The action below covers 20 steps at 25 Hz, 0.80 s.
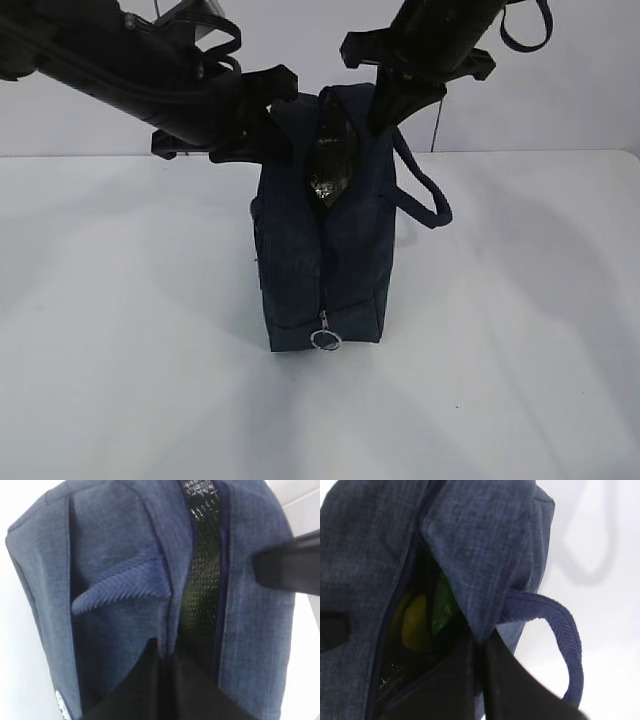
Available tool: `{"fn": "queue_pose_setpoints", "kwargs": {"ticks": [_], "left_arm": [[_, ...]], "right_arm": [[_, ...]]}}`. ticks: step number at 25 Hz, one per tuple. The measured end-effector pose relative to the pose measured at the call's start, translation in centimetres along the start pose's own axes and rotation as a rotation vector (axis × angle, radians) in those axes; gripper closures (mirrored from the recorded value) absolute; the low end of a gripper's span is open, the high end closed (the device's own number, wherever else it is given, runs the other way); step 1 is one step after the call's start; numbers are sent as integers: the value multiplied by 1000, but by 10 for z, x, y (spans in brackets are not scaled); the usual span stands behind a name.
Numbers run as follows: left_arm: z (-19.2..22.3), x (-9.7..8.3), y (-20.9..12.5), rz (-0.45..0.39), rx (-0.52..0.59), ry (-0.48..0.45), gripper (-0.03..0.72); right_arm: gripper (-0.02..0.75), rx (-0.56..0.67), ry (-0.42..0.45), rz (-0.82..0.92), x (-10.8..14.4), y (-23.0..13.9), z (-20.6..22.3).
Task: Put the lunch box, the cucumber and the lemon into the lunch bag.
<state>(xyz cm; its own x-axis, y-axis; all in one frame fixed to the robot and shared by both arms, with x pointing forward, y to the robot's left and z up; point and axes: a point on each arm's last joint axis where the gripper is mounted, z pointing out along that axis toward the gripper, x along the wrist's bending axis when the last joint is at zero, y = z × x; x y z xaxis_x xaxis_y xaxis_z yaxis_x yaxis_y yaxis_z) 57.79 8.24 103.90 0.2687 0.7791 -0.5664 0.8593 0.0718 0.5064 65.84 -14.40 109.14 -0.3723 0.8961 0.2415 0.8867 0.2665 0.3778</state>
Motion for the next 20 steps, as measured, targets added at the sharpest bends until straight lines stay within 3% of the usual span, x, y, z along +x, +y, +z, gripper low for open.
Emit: {"fn": "queue_pose_setpoints", "kwargs": {"ticks": [6, 9, 11, 15, 17, 20], "left_arm": [[2, 1, -1, -7, 4, 0, 689], [2, 1, 0, -7, 3, 0, 650], [2, 1, 0, -9, 2, -1, 593], [2, 0, 0, -17, 1, -6, 392], [2, 0, 0, -17, 3, -6, 311], [-3, 4, 2, -25, 9, -5, 261]], "right_arm": [[712, -1, 5, 4, 0, 0, 0], [623, -10, 10, 5, 0, 1, -1], [508, -23, 12, 5, 1, 1, -3], [323, -35, 14, 6, 2, 2, -7], [293, -37, 14, 7, 2, 2, -8], [280, -52, 14, 5, 4, 1, -15]]}}
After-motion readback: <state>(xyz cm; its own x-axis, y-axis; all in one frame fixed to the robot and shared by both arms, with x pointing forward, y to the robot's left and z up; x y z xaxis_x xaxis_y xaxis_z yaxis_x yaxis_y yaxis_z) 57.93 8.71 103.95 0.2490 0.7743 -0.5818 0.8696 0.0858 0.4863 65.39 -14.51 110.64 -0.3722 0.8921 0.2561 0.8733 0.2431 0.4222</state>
